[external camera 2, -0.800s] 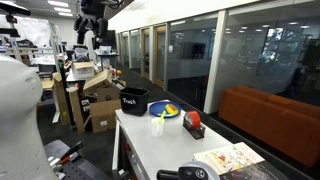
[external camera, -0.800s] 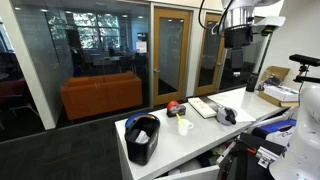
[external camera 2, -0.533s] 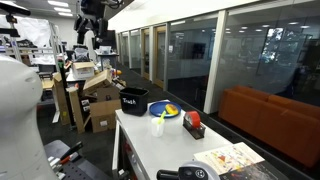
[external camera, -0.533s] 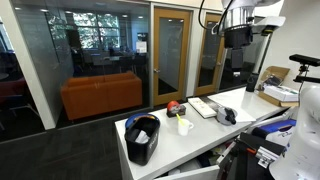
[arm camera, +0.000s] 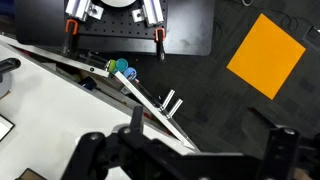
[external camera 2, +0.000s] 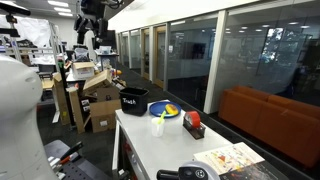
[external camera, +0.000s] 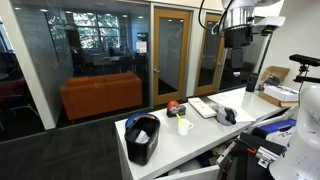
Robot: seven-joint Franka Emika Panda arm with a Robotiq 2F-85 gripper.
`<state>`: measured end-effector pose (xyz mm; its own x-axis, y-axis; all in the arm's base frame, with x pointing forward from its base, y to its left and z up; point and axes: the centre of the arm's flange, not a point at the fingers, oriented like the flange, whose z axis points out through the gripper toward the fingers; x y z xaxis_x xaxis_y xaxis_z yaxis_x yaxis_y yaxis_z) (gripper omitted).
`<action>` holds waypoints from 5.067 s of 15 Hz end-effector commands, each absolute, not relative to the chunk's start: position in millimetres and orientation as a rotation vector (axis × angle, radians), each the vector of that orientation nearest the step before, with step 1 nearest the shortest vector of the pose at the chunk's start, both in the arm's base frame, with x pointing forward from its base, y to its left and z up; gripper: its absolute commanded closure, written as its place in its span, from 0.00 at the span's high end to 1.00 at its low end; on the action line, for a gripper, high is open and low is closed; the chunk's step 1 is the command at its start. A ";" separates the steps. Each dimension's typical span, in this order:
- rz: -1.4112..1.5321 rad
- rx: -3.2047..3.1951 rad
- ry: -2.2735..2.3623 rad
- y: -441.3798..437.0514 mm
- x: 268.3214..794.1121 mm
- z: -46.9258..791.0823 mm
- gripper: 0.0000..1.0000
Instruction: Take the yellow pen out of the white mug
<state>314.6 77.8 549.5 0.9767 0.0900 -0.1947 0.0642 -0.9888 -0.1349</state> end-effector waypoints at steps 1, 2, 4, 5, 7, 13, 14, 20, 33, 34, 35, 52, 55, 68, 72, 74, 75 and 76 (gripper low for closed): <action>0.304 -2.996 -0.117 77.8 314.6 549.5 1.00; 0.286 -3.003 -0.108 76.5 317.3 548.8 1.00; 0.245 -3.010 -0.111 74.6 323.2 548.4 1.00; 0.221 -3.011 -0.114 74.2 326.3 548.4 1.00; 0.169 -3.028 -0.113 74.3 336.8 546.6 1.00; 0.038 -3.069 -0.065 71.4 374.1 520.1 1.00; 0.030 -3.074 -0.047 69.8 381.7 512.6 1.00; -0.029 -3.095 0.060 56.2 425.6 474.1 1.00; -0.189 -3.071 0.139 19.8 498.2 423.9 1.00; -0.187 -3.072 0.157 13.1 502.4 421.7 1.00; -0.181 -3.075 0.167 8.9 503.0 422.1 1.00; -0.229 -3.100 0.268 -34.4 545.3 402.6 1.00; -0.220 -3.112 0.275 -45.0 563.9 389.5 1.00; -0.002 -3.158 0.334 -76.7 566.3 288.4 1.00; 0.041 -3.181 0.336 -81.4 562.1 268.8 1.00; 0.059 -3.194 0.325 -82.1 560.2 260.5 1.00; 0.066 -3.199 0.318 -82.0 560.0 257.2 1.00; 0.072 -3.204 0.313 -81.2 560.1 253.1 1.00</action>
<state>559.3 -80.4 260.3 0.9773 -0.2041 -0.0569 -0.2006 -0.9778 0.0609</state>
